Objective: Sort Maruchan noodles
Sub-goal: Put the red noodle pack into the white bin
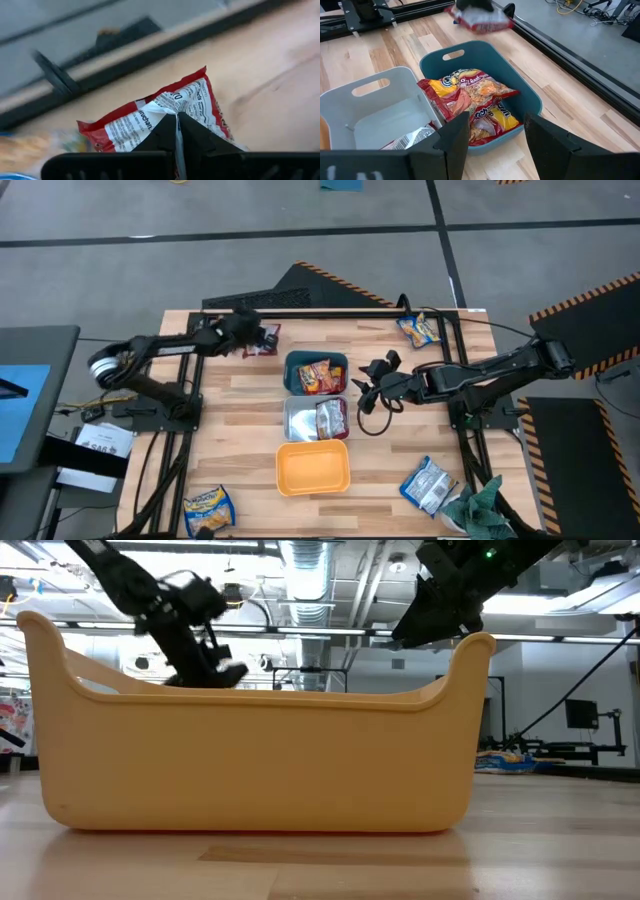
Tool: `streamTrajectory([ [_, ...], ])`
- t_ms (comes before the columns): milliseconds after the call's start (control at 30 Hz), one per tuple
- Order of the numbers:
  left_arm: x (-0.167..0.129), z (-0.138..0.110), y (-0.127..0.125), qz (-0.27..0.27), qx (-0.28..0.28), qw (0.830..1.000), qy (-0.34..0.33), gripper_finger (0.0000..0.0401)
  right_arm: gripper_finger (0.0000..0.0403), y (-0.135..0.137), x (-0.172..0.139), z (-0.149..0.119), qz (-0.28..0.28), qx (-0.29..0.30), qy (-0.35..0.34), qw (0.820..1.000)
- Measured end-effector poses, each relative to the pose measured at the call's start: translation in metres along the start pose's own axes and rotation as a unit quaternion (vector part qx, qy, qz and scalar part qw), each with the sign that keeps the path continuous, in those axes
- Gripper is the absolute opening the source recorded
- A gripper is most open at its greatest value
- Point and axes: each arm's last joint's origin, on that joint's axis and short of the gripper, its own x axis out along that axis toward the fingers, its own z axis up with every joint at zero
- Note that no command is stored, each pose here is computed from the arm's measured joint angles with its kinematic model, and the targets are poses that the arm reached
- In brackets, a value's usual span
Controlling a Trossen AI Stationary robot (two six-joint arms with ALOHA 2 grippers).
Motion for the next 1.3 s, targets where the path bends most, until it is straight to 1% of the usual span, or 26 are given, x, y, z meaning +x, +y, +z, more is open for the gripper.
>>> streamTrajectory([
  [133,-0.030,0.012,0.003,-0.012,0.005,0.999,-0.035,0.0000,0.0210,0.000,0.000,0.000,0.000,0.000,0.000,1.000],
  [267,-0.063,0.020,-0.004,-0.052,0.014,0.995,-0.081,0.0000,0.0210,0.000,0.000,0.000,0.000,0.000,0.000,1.000],
  [400,-0.096,0.019,-0.027,-0.127,0.047,0.984,-0.120,0.0000,0.0210,0.000,0.000,0.000,0.000,0.000,0.000,1.000],
  [533,-0.124,0.005,-0.058,-0.199,0.085,0.967,-0.138,0.0000,0.0210,0.000,0.000,0.000,0.000,0.000,0.000,1.000],
  [633,-0.143,-0.011,-0.087,-0.252,0.115,0.950,-0.147,0.0000,0.0210,0.000,0.000,0.000,0.000,0.000,0.000,1.000],
  [767,-0.164,-0.036,-0.122,-0.315,0.154,0.923,-0.162,0.0000,0.0210,0.000,0.000,0.000,0.000,0.001,-0.001,1.000],
  [867,-0.172,-0.052,-0.144,-0.353,0.189,0.899,-0.178,0.0000,0.0210,0.000,0.000,0.000,0.000,0.002,-0.001,1.000],
  [967,-0.170,-0.067,-0.162,-0.382,0.221,0.879,-0.181,0.0000,0.0210,0.000,0.000,0.000,0.001,0.002,-0.001,1.000],
  [1067,-0.161,-0.079,-0.176,-0.413,0.255,0.855,-0.180,0.0000,0.0210,0.000,0.000,0.000,0.001,0.002,-0.001,1.000],
  [1200,-0.150,-0.090,-0.192,-0.458,0.302,0.814,-0.192,0.0000,0.0210,0.000,0.000,0.000,0.000,0.002,-0.001,1.000],
  [1233,-0.149,-0.091,-0.196,-0.464,0.312,0.806,-0.193,0.0000,0.0210,0.000,0.000,0.000,0.000,0.001,0.000,1.000],
  [1300,-0.147,-0.090,-0.203,-0.464,0.324,0.802,-0.191,0.0000,0.0210,0.000,0.000,0.000,0.000,0.001,0.000,1.000],
])
